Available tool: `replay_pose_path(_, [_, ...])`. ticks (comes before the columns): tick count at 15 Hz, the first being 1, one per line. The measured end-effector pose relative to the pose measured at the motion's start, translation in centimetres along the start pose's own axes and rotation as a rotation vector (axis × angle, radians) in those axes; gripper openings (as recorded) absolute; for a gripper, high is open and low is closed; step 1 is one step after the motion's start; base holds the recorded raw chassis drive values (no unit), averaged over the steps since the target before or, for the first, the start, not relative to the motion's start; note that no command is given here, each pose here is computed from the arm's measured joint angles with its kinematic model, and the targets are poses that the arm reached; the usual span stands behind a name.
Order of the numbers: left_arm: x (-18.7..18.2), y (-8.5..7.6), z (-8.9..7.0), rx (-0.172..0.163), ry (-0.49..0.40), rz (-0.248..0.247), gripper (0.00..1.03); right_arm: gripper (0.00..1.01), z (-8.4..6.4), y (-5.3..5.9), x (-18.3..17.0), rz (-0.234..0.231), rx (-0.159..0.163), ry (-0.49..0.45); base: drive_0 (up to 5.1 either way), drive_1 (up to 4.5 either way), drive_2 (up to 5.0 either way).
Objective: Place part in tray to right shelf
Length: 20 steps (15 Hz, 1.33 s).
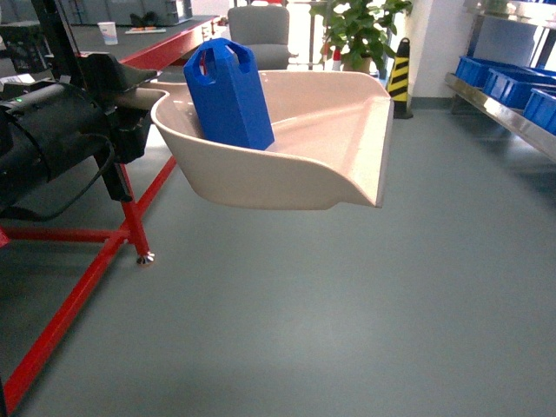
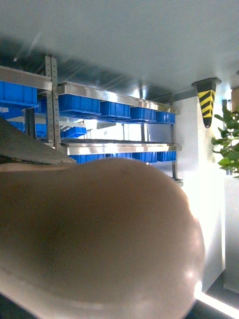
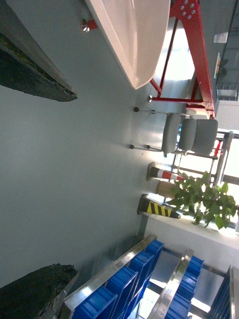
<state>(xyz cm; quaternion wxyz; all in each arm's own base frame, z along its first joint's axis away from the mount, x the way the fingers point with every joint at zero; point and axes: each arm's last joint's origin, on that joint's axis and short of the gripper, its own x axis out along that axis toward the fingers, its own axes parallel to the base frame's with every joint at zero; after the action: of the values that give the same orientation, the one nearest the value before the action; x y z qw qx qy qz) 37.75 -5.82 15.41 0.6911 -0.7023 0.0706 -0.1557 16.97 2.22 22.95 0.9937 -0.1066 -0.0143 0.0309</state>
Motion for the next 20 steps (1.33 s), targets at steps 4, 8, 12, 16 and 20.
replay_pose_path(4, [0.0,-0.01,-0.01,0.0,0.002,-0.001,0.15,0.98,0.05,0.0,-0.02,0.0,0.0,-0.004,0.0,4.29,-4.4])
replay_pose_path(8, [0.0,0.0,0.0,0.0,0.001,0.0,0.15,0.98,-0.01,0.0,0.0,0.0,0.0,0.001,0.0,4.29,-4.4])
replay_pose_path(12, [0.0,-0.04,-0.01,0.001,0.003,-0.004,0.15,0.98,0.08,-0.01,-0.04,0.0,0.001,-0.007,0.0,4.29,-4.4])
replay_pose_path(16, [0.0,-0.03,-0.02,0.0,0.003,-0.003,0.15,0.98,0.12,-0.03,-0.07,-0.001,0.001,-0.01,-0.1,4.28,-4.4])
replay_pose_path(20, [0.01,0.02,-0.05,0.0,0.003,0.002,0.15,0.98,0.02,0.0,-0.02,0.0,0.0,-0.001,-0.1,4.24,-4.4])
